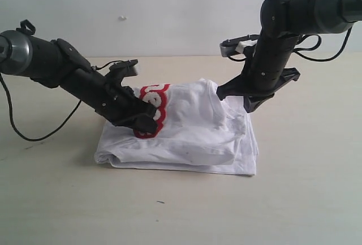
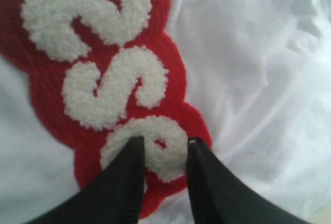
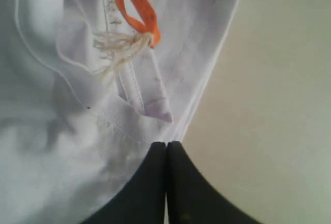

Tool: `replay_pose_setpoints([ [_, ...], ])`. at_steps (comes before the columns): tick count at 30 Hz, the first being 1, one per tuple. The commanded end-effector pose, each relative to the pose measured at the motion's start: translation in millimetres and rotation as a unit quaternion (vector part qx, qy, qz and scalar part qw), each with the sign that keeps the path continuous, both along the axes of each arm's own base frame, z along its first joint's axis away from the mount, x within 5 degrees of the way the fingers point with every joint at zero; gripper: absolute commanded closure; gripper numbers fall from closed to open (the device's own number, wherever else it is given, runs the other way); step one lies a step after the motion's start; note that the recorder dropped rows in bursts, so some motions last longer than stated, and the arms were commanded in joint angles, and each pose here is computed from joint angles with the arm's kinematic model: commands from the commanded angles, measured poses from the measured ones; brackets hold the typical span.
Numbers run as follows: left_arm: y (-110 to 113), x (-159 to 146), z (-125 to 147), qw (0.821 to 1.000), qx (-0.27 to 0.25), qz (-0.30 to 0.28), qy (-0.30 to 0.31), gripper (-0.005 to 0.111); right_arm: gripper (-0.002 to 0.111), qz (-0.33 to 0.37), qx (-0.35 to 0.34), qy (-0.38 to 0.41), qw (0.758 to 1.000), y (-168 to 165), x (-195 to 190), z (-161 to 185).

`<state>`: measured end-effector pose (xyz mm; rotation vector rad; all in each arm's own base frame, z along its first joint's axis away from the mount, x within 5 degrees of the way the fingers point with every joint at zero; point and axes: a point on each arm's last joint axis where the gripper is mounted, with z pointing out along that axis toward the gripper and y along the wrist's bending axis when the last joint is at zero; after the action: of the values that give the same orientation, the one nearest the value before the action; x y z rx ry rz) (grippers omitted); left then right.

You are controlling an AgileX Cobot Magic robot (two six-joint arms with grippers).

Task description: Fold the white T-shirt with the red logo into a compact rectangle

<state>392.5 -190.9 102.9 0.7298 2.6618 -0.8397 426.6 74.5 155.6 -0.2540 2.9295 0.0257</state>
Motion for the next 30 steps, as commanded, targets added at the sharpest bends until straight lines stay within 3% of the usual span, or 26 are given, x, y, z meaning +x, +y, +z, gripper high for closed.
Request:
replay_pose_setpoints([
  [1,-1.7,-7.9,6.1,0.999,-0.024,-0.035,0.015,0.076,0.108,-0.002,0.006,-0.032,0.999,1.1,4.5,8.3],
  [7,1.3,-11.9,70.1,0.995,-0.038,-0.062,-0.065,0.078,0.108,-0.031,-0.021,-0.111,0.993,-7.2,7.1,44.7],
  [12,12.0,-12.9,124.2,0.986,-0.034,-0.038,-0.161,0.106,0.108,-0.026,-0.063,-0.144,0.987,-17.6,-6.5,70.9],
  [14,16.8,-15.0,140.5,0.980,-0.031,-0.019,-0.196,0.107,0.108,-0.030,-0.075,-0.158,0.984,-21.6,-14.2,80.4],
  [20,38.6,-36.0,174.5,0.953,-0.004,0.053,-0.298,0.107,0.108,-0.040,-0.071,-0.202,0.976,-27.4,-40.3,100.1],
  [25,63.9,-64.8,198.3,0.915,0.022,0.124,-0.384,0.107,0.108,-0.047,-0.039,-0.255,0.965,-28.6,-65.0,115.1],
  [30,81.9,-97.0,217.8,0.889,0.017,0.169,-0.426,0.107,0.108,-0.041,-0.020,-0.296,0.954,-31.5,-95.1,128.4],
])
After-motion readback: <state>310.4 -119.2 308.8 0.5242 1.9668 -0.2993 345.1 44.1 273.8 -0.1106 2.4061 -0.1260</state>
